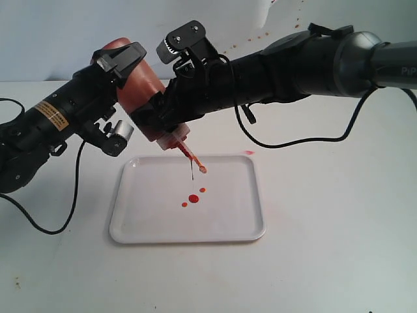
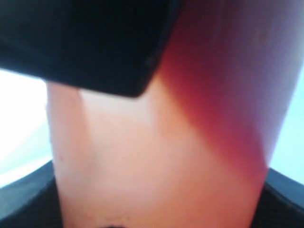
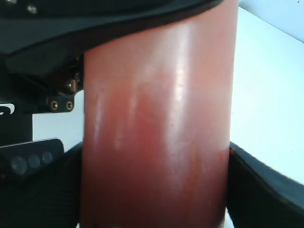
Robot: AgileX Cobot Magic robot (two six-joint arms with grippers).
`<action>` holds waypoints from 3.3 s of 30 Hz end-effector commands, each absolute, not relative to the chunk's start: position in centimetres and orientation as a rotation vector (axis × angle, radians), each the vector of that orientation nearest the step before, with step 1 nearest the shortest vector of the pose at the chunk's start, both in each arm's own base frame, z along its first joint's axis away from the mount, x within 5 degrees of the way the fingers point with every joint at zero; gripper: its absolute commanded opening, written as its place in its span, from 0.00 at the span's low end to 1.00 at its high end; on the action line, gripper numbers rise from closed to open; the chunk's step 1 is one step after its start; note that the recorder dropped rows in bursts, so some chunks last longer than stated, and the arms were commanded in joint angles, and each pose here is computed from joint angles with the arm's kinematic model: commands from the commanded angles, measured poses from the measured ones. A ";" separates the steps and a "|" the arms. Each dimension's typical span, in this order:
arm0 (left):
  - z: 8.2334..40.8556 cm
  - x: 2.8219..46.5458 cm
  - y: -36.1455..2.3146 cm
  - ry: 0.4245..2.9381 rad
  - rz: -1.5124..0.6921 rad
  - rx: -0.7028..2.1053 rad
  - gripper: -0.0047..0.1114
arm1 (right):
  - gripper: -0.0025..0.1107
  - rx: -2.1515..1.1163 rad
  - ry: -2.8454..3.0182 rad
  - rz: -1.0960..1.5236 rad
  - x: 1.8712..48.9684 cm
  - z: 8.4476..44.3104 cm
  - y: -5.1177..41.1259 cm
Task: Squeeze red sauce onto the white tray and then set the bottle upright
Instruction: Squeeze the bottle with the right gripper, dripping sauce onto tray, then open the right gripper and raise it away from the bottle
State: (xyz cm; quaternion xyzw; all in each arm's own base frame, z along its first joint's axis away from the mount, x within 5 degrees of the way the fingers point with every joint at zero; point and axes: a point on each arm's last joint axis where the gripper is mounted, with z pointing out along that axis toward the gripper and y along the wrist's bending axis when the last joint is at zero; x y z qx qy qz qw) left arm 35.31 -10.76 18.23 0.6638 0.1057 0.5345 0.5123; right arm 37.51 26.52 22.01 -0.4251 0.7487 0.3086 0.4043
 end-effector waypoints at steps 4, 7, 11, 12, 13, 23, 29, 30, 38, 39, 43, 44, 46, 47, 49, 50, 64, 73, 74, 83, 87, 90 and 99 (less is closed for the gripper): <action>19.3 35.3 -11.0 0.239 1.291 1.510 0.04 | 0.95 -1.017 1.881 0.740 38.1 22.4 26.3; 19.3 35.3 -11.0 0.239 1.291 1.510 0.04 | 0.95 -1.018 1.879 0.738 38.1 22.5 26.3; 19.3 35.3 -11.0 0.239 1.291 1.510 0.04 | 0.93 -1.041 1.871 0.775 37.8 22.5 26.4; 19.3 35.3 -11.0 0.239 1.291 1.510 0.04 | 0.86 -1.059 1.866 0.788 37.6 22.5 26.6; 19.3 35.3 -11.0 0.239 1.291 1.510 0.04 | 0.81 -1.070 1.865 0.781 37.6 22.4 26.6; 19.3 35.3 -11.0 0.239 1.291 1.510 0.04 | 0.02 -1.063 1.867 0.807 37.4 22.5 26.8; 19.3 35.3 -11.0 0.239 1.291 1.510 0.04 | 0.02 -1.087 1.857 0.841 37.1 22.5 26.9; 19.3 35.3 -11.0 0.243 1.293 1.509 0.04 | 0.02 -1.091 1.854 0.838 37.1 22.5 26.9; 19.3 35.3 -11.0 0.248 1.295 1.507 0.04 | 0.56 -1.085 1.857 0.825 37.3 22.5 26.8; 19.3 35.3 -11.0 0.248 1.295 1.507 0.04 | 0.71 -1.085 1.857 0.825 37.3 22.5 26.8; 19.3 35.3 -11.0 0.248 1.295 1.507 0.04 | 0.95 -1.104 1.846 0.815 37.2 22.6 26.8; 19.3 35.3 -11.0 0.248 1.295 1.507 0.04 | 0.95 -1.121 1.839 0.803 37.2 22.6 26.8; 19.3 35.3 -10.9 0.260 1.300 1.503 0.04 | 0.95 -1.126 1.828 0.796 37.1 23.1 26.7; 19.4 35.4 -10.9 0.263 1.301 1.502 0.04 | 0.95 -1.126 1.822 0.795 37.0 23.3 26.7; 19.4 35.4 -10.9 0.263 1.301 1.502 0.04 | 0.95 -1.120 1.807 0.781 36.9 24.0 26.5; 19.4 35.4 -10.9 0.263 1.301 1.502 0.04 | 0.95 -1.117 1.798 0.776 36.9 24.5 26.5; 19.4 35.4 -10.9 0.263 1.301 1.502 0.04 | 0.95 -1.262 1.774 0.535 35.2 28.8 24.4; 19.1 35.4 -10.8 0.275 1.292 1.528 0.04 | 0.95 -1.267 1.923 0.356 33.3 31.7 21.8; 19.1 35.4 -10.8 0.275 1.292 1.528 0.04 | 0.95 -1.277 1.923 0.363 33.0 32.0 21.8; 19.1 35.4 -10.9 0.346 1.202 1.495 0.04 | 0.80 -1.171 1.891 0.361 32.5 34.2 21.2; 19.1 35.4 -10.8 0.368 1.191 1.486 0.04 | 0.51 -1.151 1.892 0.362 31.8 35.2 20.8; 19.0 35.3 -10.7 0.392 1.193 1.485 0.04 | 0.27 -1.129 1.899 0.318 31.3 36.3 20.1; 17.4 34.3 -9.9 0.564 1.115 1.473 0.04 | 0.02 -0.727 1.845 0.254 29.0 36.7 14.2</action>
